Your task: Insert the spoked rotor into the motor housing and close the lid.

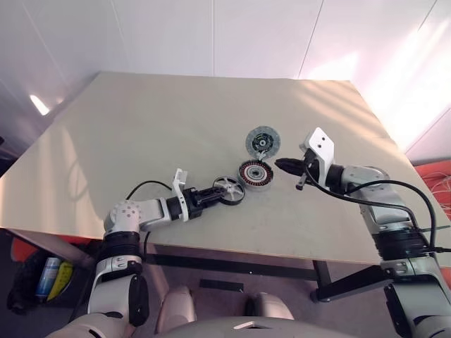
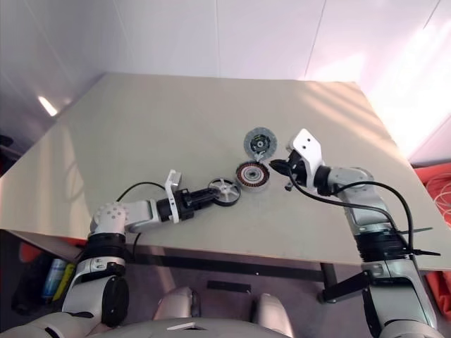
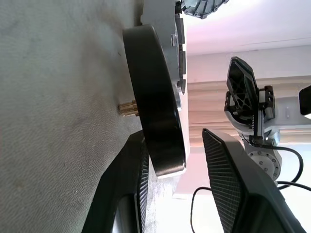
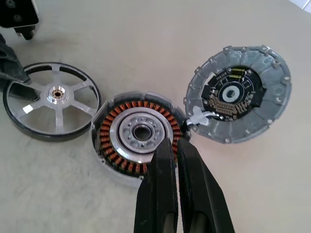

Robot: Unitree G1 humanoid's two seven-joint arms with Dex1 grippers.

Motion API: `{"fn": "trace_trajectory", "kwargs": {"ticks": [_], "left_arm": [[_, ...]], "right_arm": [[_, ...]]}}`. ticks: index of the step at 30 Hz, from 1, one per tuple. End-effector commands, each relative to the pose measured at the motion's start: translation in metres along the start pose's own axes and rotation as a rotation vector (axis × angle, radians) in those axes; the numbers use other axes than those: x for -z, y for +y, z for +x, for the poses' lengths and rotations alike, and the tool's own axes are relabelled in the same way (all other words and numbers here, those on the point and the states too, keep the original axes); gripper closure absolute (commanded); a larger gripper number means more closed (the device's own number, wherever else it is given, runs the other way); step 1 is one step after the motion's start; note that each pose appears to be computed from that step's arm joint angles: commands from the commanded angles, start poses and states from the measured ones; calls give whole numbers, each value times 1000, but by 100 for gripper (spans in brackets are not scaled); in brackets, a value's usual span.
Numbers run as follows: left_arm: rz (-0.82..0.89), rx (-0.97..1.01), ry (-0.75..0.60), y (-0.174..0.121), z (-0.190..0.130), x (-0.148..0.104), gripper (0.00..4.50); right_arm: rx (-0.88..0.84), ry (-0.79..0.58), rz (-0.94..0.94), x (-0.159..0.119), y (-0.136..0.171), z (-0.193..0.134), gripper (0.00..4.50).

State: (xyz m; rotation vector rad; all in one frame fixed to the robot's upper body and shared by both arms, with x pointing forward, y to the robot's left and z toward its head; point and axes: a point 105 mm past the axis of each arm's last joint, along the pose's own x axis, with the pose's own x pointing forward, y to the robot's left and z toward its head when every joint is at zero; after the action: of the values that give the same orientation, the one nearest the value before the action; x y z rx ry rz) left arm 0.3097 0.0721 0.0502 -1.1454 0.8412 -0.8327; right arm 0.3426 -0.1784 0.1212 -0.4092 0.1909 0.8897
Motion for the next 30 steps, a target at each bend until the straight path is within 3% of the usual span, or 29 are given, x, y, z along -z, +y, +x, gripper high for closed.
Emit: {"fn": "trace_trajectory", "kwargs": {"ticks": [1, 8, 13, 19, 30], "left_arm": [[-4, -12, -27, 4, 1, -8, 271], [-5, -11, -32, 6, 5, -11, 271], [-4, -5, -30, 6, 2, -12, 413], [2, 22, -28, 1, -3, -13, 414], [102, 173, -75, -41, -3, -31, 414]], "right_arm": [[-24, 4, -48, -7, 0, -15, 435], [-28, -11, -53, -12, 4, -14, 435], [-28, -2, -51, -10, 3, -16, 435], [-27, 11, -50, -7, 3, -14, 435], [6, 146, -49, 29, -6, -20, 435]]}}
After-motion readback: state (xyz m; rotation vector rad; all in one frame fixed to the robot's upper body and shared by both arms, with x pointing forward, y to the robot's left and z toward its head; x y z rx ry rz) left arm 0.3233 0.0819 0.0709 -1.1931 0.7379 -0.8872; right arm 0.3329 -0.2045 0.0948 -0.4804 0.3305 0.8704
